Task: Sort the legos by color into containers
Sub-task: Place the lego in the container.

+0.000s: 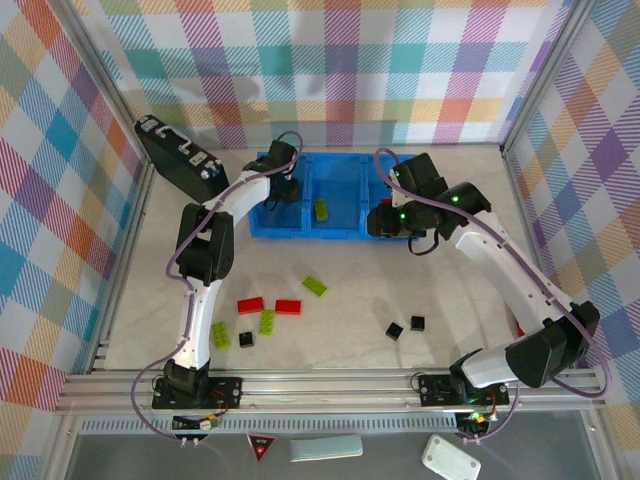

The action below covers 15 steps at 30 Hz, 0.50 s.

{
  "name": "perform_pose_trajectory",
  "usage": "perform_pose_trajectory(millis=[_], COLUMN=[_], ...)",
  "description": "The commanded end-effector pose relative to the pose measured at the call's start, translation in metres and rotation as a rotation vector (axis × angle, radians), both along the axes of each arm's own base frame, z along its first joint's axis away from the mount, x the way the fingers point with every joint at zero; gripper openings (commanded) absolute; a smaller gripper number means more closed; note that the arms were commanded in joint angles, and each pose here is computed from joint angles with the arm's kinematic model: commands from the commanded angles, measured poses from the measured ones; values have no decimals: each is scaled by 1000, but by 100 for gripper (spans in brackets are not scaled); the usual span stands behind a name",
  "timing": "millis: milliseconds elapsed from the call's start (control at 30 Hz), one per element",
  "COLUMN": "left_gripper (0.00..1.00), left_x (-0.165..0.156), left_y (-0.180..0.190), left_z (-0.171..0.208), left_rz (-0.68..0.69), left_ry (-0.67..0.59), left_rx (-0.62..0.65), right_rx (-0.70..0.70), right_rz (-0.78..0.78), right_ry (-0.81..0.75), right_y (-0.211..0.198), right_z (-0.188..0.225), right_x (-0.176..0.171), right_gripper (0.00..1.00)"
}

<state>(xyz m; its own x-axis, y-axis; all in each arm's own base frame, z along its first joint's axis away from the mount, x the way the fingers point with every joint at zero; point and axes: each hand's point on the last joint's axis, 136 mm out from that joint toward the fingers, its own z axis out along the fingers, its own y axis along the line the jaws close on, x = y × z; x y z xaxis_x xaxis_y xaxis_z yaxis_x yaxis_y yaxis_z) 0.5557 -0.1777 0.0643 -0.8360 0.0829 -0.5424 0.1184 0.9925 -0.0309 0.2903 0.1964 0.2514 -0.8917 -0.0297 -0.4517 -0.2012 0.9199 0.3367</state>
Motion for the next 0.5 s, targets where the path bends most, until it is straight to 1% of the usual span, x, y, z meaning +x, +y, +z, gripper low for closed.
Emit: perform_pose_trajectory(millis=[0, 200, 467], left_gripper=[35, 36, 36], left_x=[10, 4, -25], left_y=[-3, -8, -1], left_z=[37, 71, 103], left_rz=[-20, -42, -94], left_ry=[-73, -103, -70], left_rx=[-39, -78, -55], right_rx=[5, 6, -23], right_rz=[-27, -29, -39], right_ry=[-5, -4, 31], right_y=[-6, -7, -12], right_z=[7, 5, -14], right_x=[-4, -6, -9], right_gripper=[44, 44, 45])
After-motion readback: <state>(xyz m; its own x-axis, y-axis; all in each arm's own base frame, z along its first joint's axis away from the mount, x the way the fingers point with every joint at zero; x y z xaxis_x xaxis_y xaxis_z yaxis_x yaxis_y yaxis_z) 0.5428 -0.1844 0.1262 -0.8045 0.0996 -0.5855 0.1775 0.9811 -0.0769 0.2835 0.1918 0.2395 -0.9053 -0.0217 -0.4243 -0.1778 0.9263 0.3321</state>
